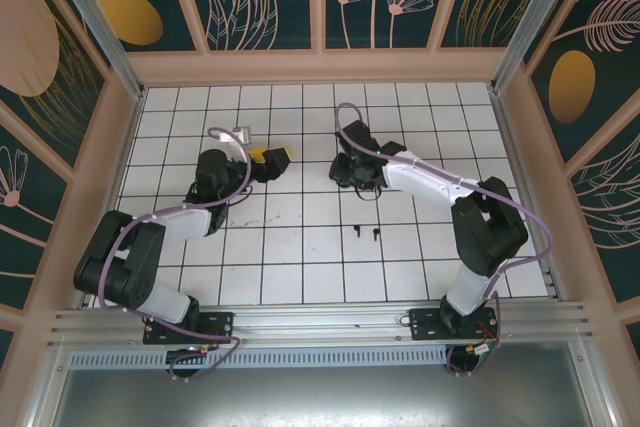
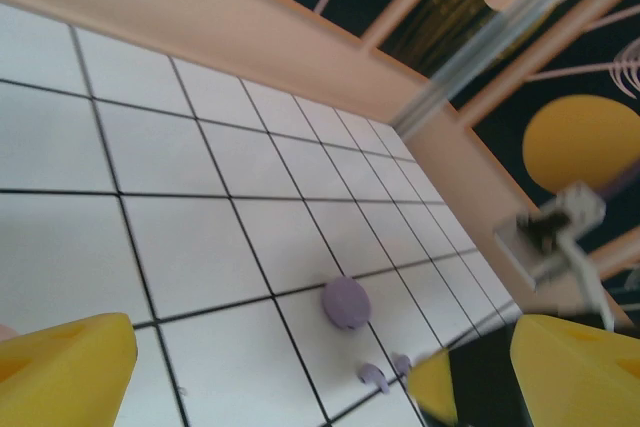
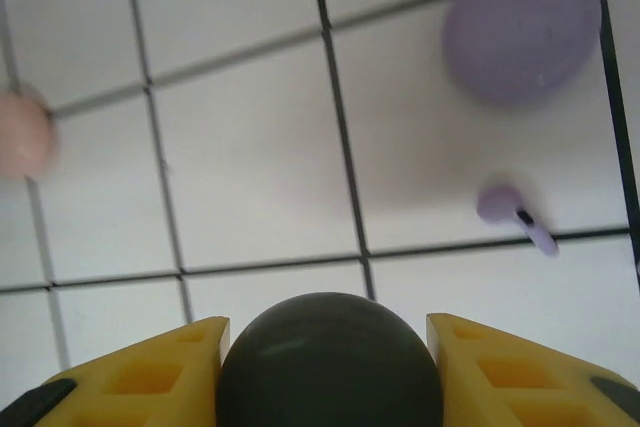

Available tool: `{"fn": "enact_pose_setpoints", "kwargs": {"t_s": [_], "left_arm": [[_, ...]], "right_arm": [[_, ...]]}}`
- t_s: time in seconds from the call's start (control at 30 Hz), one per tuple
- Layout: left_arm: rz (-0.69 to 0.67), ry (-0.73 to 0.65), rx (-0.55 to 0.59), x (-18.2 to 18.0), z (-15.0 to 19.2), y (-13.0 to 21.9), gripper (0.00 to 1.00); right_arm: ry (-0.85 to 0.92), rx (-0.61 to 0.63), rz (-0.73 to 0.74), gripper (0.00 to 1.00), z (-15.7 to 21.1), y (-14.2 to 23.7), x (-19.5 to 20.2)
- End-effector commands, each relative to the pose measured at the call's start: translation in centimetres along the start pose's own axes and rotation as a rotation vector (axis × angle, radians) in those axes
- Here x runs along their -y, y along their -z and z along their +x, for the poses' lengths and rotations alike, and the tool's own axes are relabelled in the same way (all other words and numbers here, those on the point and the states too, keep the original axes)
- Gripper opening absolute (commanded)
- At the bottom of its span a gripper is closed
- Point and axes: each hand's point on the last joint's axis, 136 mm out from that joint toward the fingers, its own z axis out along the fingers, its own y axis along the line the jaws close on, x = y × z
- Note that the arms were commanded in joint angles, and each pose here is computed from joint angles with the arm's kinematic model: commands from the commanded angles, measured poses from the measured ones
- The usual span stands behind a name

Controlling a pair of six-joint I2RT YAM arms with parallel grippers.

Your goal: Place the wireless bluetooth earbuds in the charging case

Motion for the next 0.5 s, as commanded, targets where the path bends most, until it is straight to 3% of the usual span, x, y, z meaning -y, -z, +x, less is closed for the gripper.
{"fn": "enact_pose_setpoints", "kwargs": {"t_s": [0.0, 0.17, 0.47], "left_arm": [[0.156, -0.027, 0.03, 3.2, 0.2, -0.3, 0.96], [0.231, -0.015, 0.029, 4.1, 1.6, -1.1, 0.91], [0.292, 0.049, 0.077, 4.0, 2.3, -2.5, 0.68]], "right_arm": [[-0.096, 0.058, -0.119, 0.34, -3.6, 2.2, -2.6], [-0.183, 0.074, -0.209, 0.34, -6.2, 2.7, -4.9], [-0.302, 0.052, -0.309, 0.33, -7.1, 2.4, -7.7]]}}
